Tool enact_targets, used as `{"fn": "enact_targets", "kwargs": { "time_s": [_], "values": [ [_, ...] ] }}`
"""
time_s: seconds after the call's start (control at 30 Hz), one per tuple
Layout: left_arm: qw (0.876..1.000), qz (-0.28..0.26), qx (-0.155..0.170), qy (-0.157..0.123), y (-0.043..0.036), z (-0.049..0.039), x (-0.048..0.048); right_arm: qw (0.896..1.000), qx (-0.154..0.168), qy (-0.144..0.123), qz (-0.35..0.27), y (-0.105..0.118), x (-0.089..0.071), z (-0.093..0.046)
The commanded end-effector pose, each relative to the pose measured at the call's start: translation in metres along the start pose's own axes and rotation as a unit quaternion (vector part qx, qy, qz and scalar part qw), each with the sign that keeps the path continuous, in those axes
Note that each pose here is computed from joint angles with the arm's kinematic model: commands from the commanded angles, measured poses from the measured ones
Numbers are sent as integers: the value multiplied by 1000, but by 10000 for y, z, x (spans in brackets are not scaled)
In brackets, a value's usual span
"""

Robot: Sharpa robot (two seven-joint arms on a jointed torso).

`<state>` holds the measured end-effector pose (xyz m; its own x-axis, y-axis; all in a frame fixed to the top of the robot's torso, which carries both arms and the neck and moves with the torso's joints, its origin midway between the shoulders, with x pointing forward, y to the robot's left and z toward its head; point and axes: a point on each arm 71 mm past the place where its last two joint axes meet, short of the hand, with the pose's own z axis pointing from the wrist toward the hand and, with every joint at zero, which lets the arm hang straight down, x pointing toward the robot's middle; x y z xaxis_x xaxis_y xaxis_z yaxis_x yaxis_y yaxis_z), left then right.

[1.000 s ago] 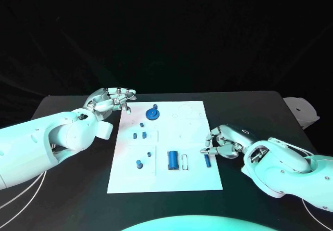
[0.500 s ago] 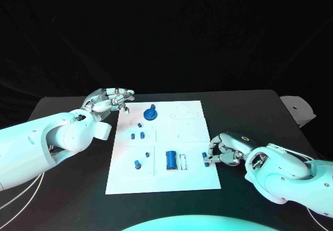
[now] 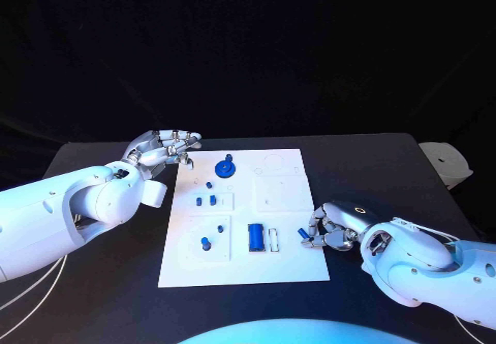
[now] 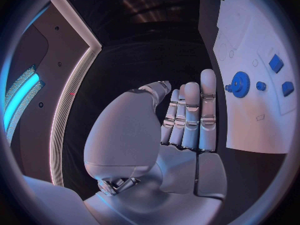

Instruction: Assemble the parts on the task board

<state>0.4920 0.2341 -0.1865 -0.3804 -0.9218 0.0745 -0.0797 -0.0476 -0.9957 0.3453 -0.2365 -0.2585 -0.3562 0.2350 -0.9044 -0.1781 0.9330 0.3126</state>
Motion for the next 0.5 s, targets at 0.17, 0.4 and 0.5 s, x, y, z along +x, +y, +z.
{"fn": "enact_targets", "kwargs": {
  "time_s": [0.17,0.4,0.5],
  "values": [
    [1000,-5,2,8,-9,-3,19,999,2,31,-26,1,111,7],
    [1000,-5,1,9,-8,-6,20,999,-4,27,-37,42,129,28],
    [1000,-5,1,9,-7,-6,18,999,-6,23,-38,59,129,31]
  ]
}}
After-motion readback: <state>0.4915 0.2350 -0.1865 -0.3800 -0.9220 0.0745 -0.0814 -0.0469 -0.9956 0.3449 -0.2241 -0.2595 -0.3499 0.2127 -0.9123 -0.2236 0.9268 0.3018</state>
